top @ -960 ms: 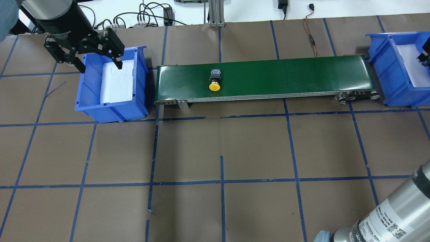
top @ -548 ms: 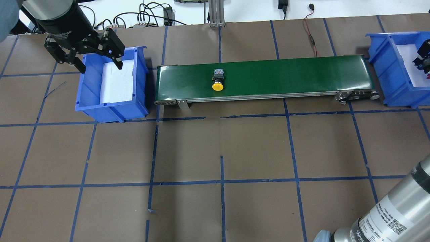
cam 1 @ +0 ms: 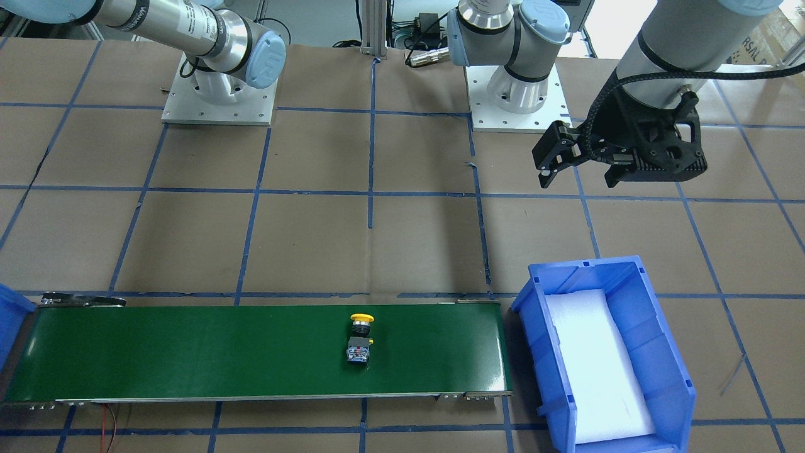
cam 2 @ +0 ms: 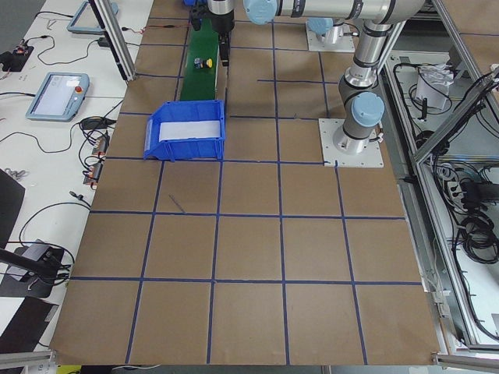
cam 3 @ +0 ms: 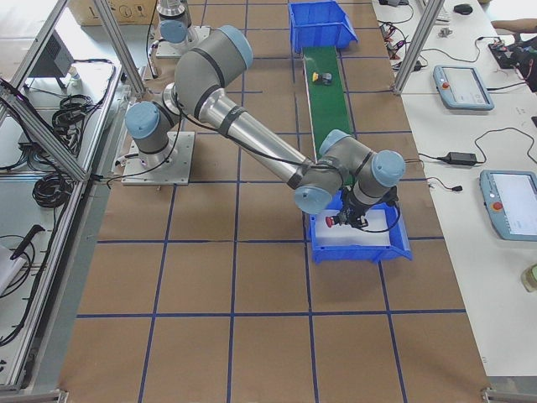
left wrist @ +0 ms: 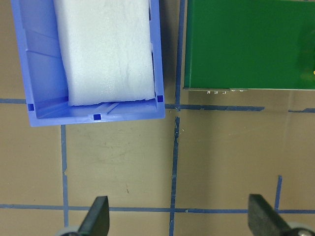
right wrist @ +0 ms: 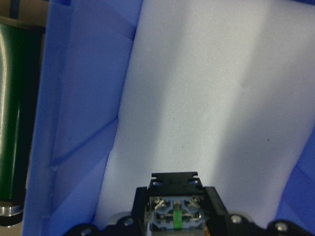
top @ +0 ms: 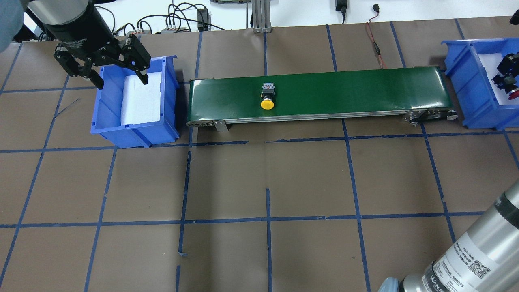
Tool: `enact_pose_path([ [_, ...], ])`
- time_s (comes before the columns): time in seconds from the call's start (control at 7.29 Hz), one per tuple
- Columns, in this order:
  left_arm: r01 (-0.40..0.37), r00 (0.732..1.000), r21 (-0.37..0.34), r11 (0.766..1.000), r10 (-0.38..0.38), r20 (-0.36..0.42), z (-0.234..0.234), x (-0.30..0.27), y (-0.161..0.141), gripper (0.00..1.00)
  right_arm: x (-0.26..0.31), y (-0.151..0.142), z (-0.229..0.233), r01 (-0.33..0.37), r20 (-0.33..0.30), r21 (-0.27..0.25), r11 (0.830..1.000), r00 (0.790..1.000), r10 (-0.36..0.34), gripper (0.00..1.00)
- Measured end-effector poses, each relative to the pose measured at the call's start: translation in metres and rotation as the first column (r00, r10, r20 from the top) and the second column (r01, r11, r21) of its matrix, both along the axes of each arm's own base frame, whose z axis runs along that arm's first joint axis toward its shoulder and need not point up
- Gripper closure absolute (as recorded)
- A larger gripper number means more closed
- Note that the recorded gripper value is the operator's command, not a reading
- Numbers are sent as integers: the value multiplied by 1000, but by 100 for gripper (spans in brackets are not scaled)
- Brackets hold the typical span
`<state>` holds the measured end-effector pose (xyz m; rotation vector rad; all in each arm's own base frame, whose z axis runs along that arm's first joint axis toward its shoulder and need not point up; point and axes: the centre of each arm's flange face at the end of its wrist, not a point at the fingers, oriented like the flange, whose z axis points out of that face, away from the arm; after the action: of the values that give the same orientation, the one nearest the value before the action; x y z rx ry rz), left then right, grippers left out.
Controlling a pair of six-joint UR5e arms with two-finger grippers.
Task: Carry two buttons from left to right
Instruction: 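Open the right gripper to release the red button onto the foam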
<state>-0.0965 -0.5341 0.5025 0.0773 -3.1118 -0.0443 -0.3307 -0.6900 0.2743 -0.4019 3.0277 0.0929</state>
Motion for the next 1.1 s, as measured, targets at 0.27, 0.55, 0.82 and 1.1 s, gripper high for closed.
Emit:
enact_pose_path([
  [0.27,5,1000,1,1000,-5,5,0,0,2,0,-2,-3,-17,0,7,9,1000,1000,0,80],
  [0.55,8,1000,0,1000,-8,12,1,0,4,0,-3,-4,-29,2,14,20,1000,1000,-2,75],
  [0.82,8,1000,3,1000,-8,16,3,0,8,0,-4,-4,-33,2,13,27,1000,1000,-2,47],
  [1.1,6,1000,3,1000,-6,16,4,0,10,0,-5,-4,-37,2,9,35,999,1000,-2,38],
])
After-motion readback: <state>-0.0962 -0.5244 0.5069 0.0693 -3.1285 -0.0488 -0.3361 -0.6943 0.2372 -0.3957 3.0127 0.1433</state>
